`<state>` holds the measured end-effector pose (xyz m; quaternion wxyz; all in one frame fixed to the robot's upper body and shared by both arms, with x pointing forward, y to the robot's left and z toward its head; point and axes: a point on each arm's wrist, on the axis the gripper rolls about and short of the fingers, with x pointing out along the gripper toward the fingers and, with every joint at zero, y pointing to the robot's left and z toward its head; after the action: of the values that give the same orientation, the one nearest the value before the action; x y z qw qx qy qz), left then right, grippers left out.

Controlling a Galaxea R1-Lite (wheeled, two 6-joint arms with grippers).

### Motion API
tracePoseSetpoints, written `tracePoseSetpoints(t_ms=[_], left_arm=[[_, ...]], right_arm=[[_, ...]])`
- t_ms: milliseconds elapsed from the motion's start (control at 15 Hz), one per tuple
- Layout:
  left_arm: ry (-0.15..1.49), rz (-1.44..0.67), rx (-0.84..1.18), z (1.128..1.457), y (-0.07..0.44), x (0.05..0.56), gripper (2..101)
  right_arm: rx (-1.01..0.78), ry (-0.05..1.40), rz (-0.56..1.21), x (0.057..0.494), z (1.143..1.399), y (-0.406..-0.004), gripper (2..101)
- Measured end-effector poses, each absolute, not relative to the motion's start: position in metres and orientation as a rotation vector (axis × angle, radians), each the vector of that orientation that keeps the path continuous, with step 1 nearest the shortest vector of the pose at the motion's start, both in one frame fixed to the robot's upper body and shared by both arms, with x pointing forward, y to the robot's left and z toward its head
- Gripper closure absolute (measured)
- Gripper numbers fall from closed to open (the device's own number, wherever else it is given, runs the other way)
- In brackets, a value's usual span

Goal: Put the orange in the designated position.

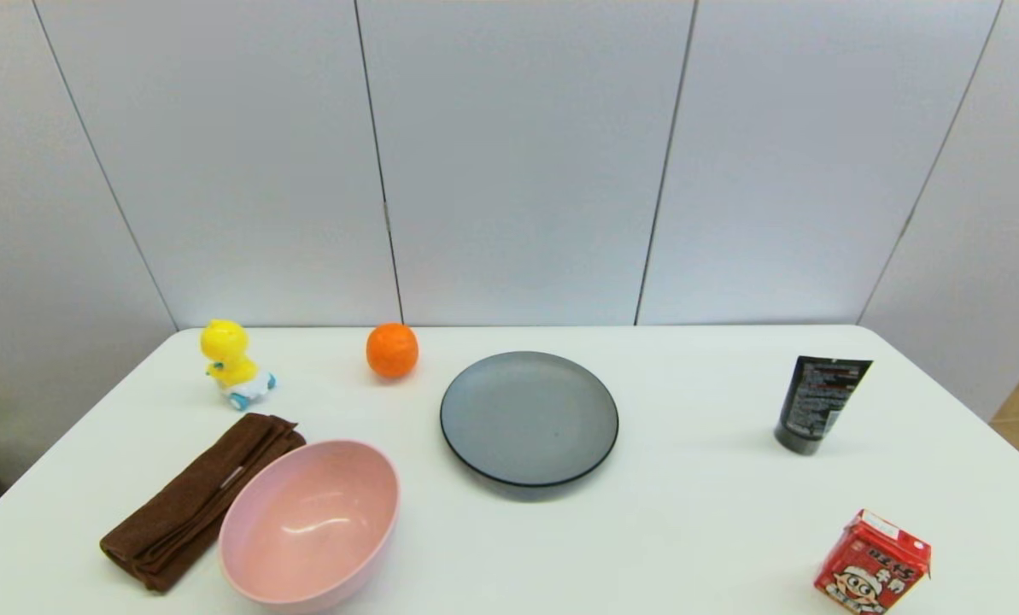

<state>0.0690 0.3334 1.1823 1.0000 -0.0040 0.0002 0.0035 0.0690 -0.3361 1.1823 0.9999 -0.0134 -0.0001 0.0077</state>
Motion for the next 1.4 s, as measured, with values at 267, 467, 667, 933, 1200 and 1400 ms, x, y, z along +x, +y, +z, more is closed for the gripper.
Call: tracePoseSetpoints(t_ms=[267, 467, 667, 933, 1200, 1400], left_arm=[[0.0, 0.007, -0.015, 1.182, 0.333, 0.069, 5.3], [0.0, 0.007, -0.018, 1.182, 0.333, 0.069, 5.3], [0.005, 0.008, -0.026, 1.182, 0.333, 0.069, 5.3], [0.032, 0.005, -0.011, 1.192, 0.333, 0.068, 5.3], [0.058, 0.009, 0.027, 1.232, 0.333, 0.066, 5.3], [0.1, 0.008, 0.033, 1.281, 0.333, 0.078, 5.3]], right_arm=[[-0.027, 0.0, 0.015, 0.069, 1.182, -0.336, 5.0], [-0.027, 0.0, 0.015, 0.069, 1.182, -0.336, 5.0], [-0.027, 0.0, 0.015, 0.069, 1.182, -0.336, 5.0], [-0.027, 0.0, 0.015, 0.069, 1.182, -0.336, 5.0], [-0.027, 0.0, 0.015, 0.069, 1.182, -0.336, 5.0], [-0.027, 0.0, 0.015, 0.069, 1.182, -0.336, 5.0]])
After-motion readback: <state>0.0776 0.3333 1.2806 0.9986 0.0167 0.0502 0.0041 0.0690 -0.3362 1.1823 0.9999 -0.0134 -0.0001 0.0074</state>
